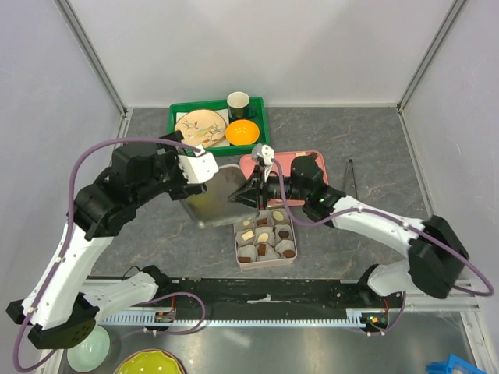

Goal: Pack the chocolate

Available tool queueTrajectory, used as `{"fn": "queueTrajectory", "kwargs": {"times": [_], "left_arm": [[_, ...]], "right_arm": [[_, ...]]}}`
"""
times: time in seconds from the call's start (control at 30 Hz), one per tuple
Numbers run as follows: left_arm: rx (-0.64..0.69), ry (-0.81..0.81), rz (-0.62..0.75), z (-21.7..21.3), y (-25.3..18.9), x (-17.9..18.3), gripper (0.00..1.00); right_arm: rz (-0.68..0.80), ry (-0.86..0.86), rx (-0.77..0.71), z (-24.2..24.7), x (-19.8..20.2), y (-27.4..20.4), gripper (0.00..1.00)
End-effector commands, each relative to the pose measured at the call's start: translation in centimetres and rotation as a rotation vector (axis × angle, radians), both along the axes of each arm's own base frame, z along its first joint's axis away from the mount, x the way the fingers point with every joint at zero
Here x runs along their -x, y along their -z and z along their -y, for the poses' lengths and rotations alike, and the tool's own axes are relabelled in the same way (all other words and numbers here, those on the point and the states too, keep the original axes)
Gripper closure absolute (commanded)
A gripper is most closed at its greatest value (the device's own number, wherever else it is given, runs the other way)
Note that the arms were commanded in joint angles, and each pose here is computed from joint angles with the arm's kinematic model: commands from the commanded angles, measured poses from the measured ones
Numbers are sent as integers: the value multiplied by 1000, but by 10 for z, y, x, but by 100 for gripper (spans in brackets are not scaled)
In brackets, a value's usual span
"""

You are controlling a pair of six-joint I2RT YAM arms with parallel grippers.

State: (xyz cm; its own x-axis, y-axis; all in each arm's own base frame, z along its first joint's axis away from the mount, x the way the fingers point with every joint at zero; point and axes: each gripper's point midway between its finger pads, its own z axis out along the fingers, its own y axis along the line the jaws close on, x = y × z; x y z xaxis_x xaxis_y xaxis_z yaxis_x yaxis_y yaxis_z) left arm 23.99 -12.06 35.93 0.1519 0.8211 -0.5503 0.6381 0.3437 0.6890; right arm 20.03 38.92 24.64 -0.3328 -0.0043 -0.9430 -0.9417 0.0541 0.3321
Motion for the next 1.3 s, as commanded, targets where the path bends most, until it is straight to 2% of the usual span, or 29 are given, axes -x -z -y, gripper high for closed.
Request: {"fn": "queueTrajectory", "kwargs": {"times": [0.0, 0.03, 0.07, 0.17, 0.23, 0.33, 0.37, 0.43, 0.47, 0.5, 0.53, 0.57, 0.6, 0.67, 0.7, 0.77, 0.9, 1.07, 1.27], "left_arm": [[152, -220, 218, -37, -71, -11, 1], [170, -246, 237, -41, -75, -12, 1], [173, -277, 244, -47, -74, -13, 1], [219, -337, 214, -55, -65, -12, 1], [268, -376, 145, -56, -54, -12, 1], [303, -390, -46, -47, -22, -6, 1], [292, -369, -146, -41, -5, 1, 1], [296, -389, -263, -38, 15, 1, 1], [308, -380, -330, -36, 25, 5, 1], [313, -384, -360, -36, 30, 4, 1], [315, -388, -384, -35, 35, 2, 1], [328, -379, -409, -34, 38, 3, 1], [329, -376, -421, -33, 40, 3, 1], [337, -364, -439, -30, 44, 5, 1], [340, -360, -444, -29, 46, 6, 1], [345, -367, -453, -29, 50, 5, 1], [360, -358, -454, -27, 54, 8, 1], [374, -364, -451, -27, 62, 9, 1], [412, -365, -450, -24, 61, 12, 1]], "right_arm": [[214, 210, 253, 40, -22, -5, 100], [258, 250, 264, 50, -20, -16, 100], [298, 331, 364, 67, -28, -7, 100], [416, 418, 454, 91, -15, -12, 100], [474, 486, 496, 102, -7, -16, 100], [596, 561, 631, 118, 6, -1, 100], [704, 535, 657, 113, 22, -2, 100], [832, 646, 770, 130, 20, 6, 100], [904, 650, 752, 122, 33, 1, 100], [1032, 731, 865, 135, 27, -1, 100], [1101, 726, 907, 135, 31, 7, 100], [1130, 745, 883, 129, 34, 4, 100], [1208, 756, 927, 129, 32, 3, 100], [1238, 833, 910, 130, 32, 1, 100], [1316, 819, 946, 129, 32, -1, 100], [1344, 818, 932, 127, 31, 5, 99], [1477, 778, 1021, 124, 31, 31, 97], [1466, 684, 1039, 114, 38, 64, 91], [1468, 569, 1050, 99, 55, 86, 90]]}}
